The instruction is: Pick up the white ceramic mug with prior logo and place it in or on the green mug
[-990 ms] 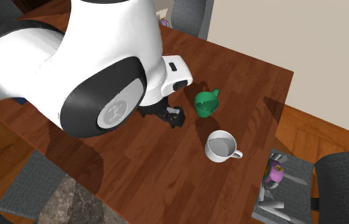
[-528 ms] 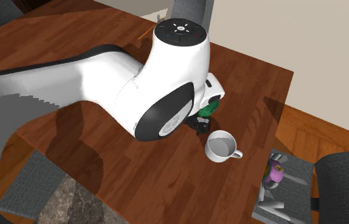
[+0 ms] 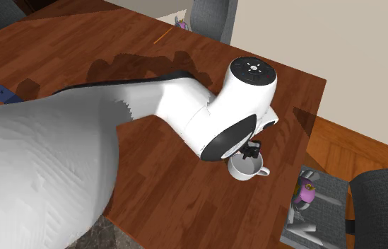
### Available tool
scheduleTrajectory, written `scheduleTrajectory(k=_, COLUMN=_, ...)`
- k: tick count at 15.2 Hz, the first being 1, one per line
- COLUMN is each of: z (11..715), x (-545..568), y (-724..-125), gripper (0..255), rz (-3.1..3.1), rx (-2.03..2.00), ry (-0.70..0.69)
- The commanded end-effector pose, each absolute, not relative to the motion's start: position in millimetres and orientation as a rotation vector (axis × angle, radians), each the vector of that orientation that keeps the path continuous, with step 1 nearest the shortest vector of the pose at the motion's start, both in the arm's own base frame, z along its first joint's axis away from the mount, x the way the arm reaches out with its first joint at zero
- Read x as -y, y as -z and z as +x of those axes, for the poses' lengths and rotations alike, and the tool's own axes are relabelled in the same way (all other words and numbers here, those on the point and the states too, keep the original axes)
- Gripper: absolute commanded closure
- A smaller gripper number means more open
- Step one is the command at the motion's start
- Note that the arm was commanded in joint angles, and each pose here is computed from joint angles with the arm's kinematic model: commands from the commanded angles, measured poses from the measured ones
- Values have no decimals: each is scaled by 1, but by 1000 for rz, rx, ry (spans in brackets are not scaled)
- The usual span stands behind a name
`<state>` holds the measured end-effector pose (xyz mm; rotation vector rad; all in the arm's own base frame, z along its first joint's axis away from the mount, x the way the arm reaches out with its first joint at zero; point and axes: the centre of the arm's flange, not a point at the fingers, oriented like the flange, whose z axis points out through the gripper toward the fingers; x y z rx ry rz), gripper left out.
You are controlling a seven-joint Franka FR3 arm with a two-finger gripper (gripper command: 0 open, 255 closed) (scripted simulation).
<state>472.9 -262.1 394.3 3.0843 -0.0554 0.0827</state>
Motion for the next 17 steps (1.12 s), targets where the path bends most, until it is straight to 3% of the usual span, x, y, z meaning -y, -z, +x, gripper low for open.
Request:
scheduleTrajectory(k=1, z=480, x=272, y=-383, gripper=0, rz=3082, rx=54, ry=-79)
scheduleTrajectory(k=15, z=481, x=274, y=-348, gripper=0, rz=3082, rx=54, ry=-79)
scheduleTrajectory(k=16, z=481, x=274, y=-348, gripper=255, rz=3082, rx=54, ry=-79)
scheduleTrajectory(k=17, z=481, x=274, y=-348, gripper=255, rz=3082, rx=54, ry=-79)
